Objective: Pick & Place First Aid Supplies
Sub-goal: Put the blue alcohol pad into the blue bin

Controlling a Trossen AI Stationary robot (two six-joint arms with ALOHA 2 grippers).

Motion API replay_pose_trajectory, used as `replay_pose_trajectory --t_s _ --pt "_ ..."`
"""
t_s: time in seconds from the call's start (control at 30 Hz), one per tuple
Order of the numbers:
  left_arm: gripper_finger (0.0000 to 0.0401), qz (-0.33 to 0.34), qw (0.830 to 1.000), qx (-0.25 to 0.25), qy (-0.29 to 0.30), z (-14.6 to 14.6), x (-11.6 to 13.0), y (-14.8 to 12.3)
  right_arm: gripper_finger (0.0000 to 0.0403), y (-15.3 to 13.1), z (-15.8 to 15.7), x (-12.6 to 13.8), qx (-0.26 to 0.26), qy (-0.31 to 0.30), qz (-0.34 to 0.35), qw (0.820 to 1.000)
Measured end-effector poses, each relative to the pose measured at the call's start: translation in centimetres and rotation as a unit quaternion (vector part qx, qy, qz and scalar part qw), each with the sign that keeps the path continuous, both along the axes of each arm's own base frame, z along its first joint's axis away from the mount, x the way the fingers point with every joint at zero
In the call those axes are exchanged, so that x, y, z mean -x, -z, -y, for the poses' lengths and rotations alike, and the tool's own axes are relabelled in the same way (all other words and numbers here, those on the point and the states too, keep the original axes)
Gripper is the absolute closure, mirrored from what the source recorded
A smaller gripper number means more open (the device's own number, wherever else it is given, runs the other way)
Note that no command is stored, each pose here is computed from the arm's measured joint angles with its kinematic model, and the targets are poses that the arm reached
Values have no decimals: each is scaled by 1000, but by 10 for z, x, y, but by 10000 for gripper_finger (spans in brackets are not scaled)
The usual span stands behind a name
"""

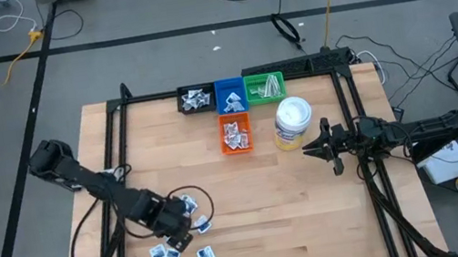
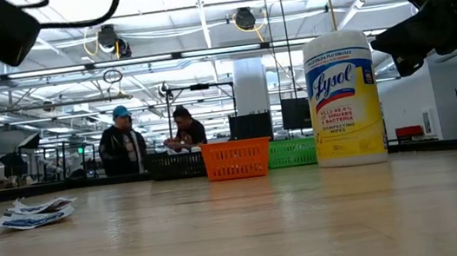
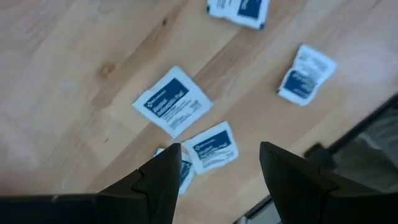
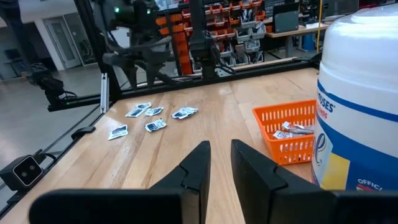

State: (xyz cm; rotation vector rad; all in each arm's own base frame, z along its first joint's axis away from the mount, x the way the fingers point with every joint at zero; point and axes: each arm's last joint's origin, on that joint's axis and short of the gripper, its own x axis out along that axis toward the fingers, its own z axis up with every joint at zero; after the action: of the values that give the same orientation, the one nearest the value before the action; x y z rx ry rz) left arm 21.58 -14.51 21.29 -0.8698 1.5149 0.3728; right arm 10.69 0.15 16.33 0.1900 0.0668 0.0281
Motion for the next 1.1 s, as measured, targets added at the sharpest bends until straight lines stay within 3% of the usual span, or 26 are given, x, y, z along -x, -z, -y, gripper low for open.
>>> replay_pose_trajectory --t_s 0.53,0.7,0.8,1.1 --pt "178 -106 990 -88 22 19 -12 70 344 0 0 0 0 0 0 1000" --pt "181 -113 989 -91 31 22 -13 76 344 0 0 0 0 0 0 1000" --pt "209 -113 989 -91 31 22 -13 77 344 0 0 0 0 0 0 1000" --pt "360 -106 991 -76 27 22 -17 78 344 0 0 0 0 0 0 1000"
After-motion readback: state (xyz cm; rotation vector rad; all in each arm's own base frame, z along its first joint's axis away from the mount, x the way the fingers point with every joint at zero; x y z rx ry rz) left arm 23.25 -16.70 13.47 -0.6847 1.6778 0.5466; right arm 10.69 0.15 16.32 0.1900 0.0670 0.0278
